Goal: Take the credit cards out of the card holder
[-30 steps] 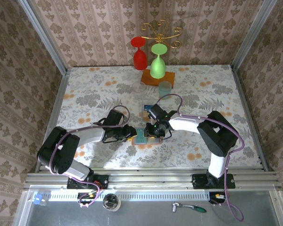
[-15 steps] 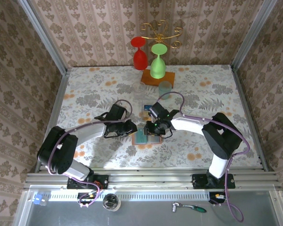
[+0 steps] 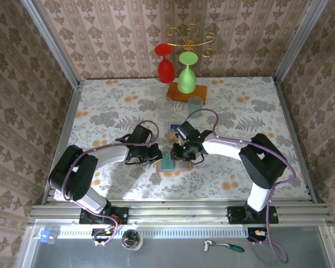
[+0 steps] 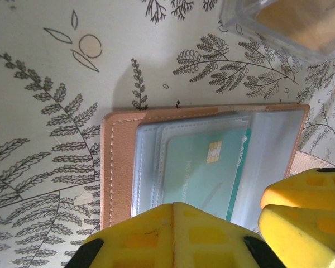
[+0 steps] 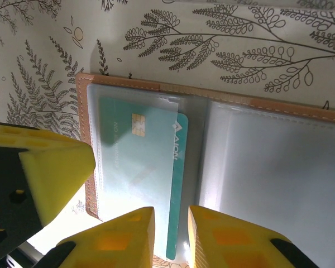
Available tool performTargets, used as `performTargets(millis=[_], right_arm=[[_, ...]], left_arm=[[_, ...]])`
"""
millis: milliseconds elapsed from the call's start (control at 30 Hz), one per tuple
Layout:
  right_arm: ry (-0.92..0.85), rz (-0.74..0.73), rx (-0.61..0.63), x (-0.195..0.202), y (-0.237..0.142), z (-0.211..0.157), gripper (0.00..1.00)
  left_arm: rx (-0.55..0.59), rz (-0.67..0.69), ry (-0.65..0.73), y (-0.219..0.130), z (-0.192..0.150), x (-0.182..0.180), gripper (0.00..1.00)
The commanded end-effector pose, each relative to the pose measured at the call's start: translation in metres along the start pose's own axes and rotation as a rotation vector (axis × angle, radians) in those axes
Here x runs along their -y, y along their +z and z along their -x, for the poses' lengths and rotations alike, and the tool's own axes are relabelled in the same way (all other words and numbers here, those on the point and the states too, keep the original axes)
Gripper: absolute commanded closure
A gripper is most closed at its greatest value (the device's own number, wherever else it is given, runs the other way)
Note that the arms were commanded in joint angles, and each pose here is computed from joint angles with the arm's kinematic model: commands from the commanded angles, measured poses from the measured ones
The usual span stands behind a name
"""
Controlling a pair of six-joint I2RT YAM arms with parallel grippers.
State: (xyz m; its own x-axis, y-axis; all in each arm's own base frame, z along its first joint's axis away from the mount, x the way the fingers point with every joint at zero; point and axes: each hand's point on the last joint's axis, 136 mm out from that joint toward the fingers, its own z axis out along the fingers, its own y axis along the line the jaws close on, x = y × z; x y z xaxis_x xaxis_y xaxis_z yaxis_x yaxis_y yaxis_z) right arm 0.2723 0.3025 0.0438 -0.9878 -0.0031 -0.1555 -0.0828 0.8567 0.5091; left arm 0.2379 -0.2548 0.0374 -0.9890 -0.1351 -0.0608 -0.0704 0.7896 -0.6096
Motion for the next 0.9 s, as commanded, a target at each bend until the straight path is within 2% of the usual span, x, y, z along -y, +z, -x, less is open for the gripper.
performTargets(millis=[0, 567, 867], right_arm=[[0.016, 0.017, -0.004, -0.002, 0.003, 0.003, 0.75], [0.033, 0.063, -0.019, -0.007, 0.014, 0.005, 0.78], [0.046, 0.032, -0.039, 0.004, 0.022, 0.0, 0.78]], left_arm=[[-0.027, 0.007, -0.01, 0.007, -0.007, -0.008, 0.92], [-0.039, 0.026, -0.022, 0.009, -0.013, -0.016, 0.95], [-0.035, 0.024, -0.021, 0.007, -0.012, -0.015, 0.95]])
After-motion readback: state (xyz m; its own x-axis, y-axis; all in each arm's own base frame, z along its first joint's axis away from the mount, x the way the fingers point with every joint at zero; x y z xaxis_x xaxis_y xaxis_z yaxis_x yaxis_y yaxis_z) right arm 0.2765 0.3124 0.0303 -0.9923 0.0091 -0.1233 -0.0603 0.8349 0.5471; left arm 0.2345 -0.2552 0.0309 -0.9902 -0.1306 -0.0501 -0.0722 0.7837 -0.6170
